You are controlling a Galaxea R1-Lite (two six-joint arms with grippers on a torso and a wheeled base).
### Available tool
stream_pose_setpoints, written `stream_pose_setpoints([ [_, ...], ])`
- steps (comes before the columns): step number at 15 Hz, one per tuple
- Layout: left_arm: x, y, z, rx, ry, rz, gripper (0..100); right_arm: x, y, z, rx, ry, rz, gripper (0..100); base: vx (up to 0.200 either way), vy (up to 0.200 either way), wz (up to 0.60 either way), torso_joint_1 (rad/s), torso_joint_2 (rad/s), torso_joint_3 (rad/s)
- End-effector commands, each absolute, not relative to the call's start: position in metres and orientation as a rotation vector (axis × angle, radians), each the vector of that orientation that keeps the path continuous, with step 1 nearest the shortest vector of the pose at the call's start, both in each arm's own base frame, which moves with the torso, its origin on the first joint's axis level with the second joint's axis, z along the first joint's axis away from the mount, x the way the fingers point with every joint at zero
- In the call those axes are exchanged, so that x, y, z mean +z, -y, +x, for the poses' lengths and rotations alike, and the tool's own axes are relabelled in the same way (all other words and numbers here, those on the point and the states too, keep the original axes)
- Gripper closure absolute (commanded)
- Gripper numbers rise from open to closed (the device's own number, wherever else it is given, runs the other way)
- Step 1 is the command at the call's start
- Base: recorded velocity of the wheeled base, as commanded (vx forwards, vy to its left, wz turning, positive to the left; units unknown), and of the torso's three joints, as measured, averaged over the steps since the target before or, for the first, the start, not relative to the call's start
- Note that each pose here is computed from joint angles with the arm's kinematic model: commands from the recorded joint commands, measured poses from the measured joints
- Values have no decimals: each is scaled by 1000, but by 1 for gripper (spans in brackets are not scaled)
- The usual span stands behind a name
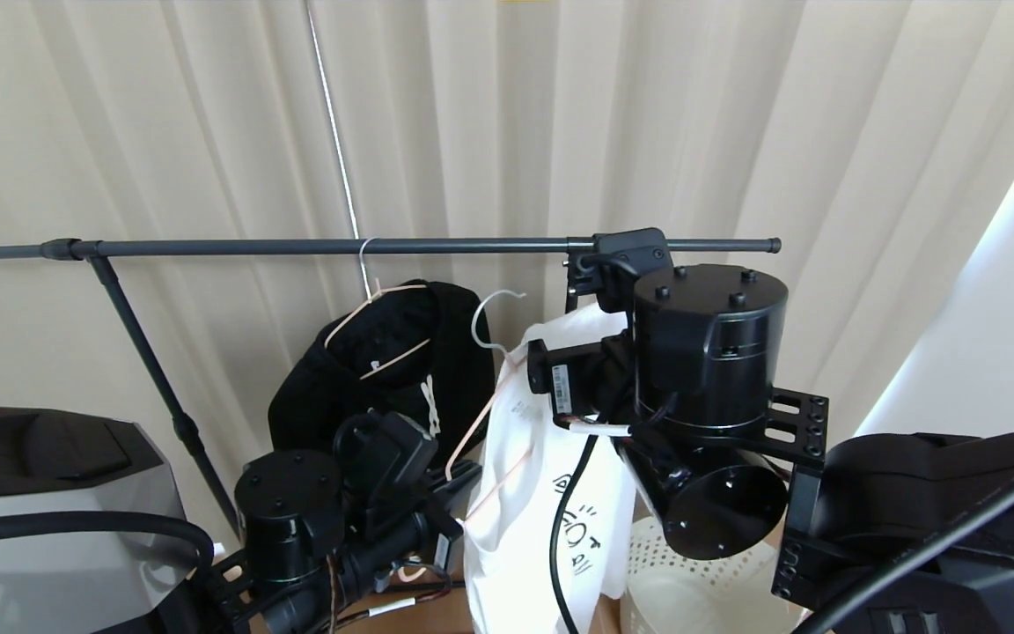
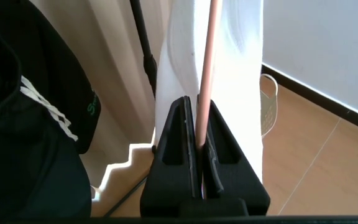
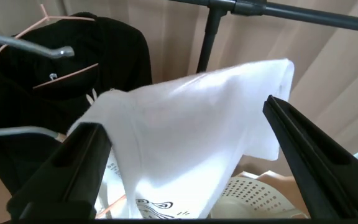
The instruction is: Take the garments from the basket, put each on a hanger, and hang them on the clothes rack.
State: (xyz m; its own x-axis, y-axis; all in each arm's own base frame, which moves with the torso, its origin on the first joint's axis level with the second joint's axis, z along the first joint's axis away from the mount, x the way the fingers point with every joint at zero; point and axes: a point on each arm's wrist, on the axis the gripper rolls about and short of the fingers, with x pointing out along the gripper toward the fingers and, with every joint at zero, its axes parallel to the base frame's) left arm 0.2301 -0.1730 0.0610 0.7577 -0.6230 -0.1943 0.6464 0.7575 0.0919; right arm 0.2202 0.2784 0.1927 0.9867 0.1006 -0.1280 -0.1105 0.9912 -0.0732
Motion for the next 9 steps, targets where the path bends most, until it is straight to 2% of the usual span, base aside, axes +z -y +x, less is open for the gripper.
stream_pose_setpoints([
  [1, 62, 173, 233, -687, -151, 144, 100, 189, -282, 216, 121, -131, -90, 0, 0, 0, 0, 0, 0, 0],
  [9, 67, 170, 242, -620, -133, 105, 100, 185, -283, 203, 162, -143, -111, 0, 0, 0, 0, 0, 0, 0],
])
